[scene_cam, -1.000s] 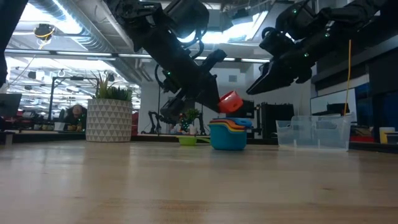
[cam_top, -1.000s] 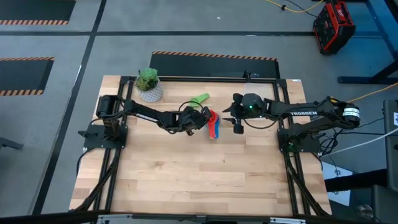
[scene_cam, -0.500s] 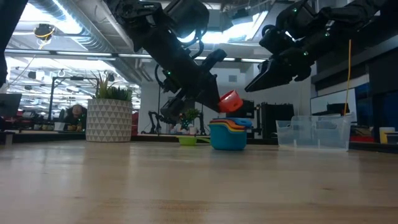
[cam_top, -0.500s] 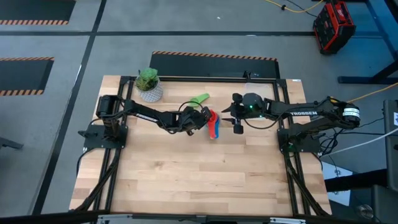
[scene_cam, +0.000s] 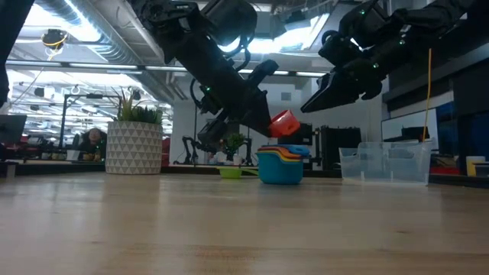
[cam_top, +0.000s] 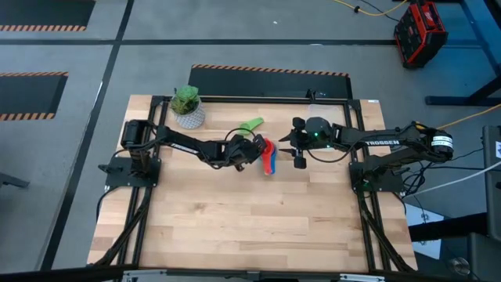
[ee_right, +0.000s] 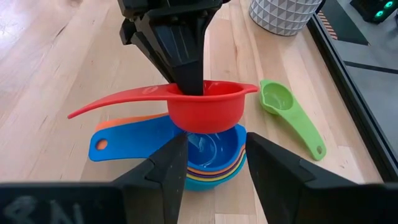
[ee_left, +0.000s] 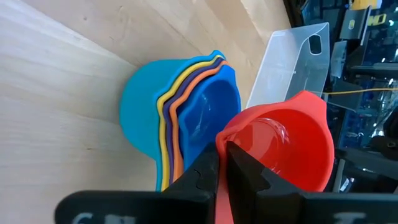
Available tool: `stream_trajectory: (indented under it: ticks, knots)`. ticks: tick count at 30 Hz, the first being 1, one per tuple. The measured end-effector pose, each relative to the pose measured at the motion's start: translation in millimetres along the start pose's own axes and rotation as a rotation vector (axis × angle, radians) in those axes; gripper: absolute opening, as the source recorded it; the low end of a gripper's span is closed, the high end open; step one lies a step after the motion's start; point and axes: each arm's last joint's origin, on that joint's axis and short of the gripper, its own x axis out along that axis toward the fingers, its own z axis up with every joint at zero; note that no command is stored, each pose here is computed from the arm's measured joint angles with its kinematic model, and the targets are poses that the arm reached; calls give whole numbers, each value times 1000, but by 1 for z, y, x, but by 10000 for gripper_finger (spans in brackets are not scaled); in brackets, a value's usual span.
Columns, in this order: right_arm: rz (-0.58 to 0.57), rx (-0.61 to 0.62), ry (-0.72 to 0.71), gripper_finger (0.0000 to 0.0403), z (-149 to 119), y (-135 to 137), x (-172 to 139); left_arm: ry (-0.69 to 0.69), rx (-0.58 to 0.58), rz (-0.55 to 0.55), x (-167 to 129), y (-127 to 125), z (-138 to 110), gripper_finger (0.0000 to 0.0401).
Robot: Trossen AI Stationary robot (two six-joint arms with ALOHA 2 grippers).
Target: Nest measuring cups in basket
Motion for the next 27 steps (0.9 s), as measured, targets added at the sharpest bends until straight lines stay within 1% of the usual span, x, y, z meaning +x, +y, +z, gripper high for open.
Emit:
stream_trajectory:
  ticks: [10, 19, 27]
  knots:
    - [0, 0, 0, 168, 0, 0, 0, -17, 3, 10, 1, 1, 3, 10]
    - [0, 0, 0, 168, 0, 0, 0, -19, 9, 23, 1, 2, 3, 20]
    - [0, 0, 0, 168, 0, 0, 0, -18, 10, 23, 1, 2, 3, 16]
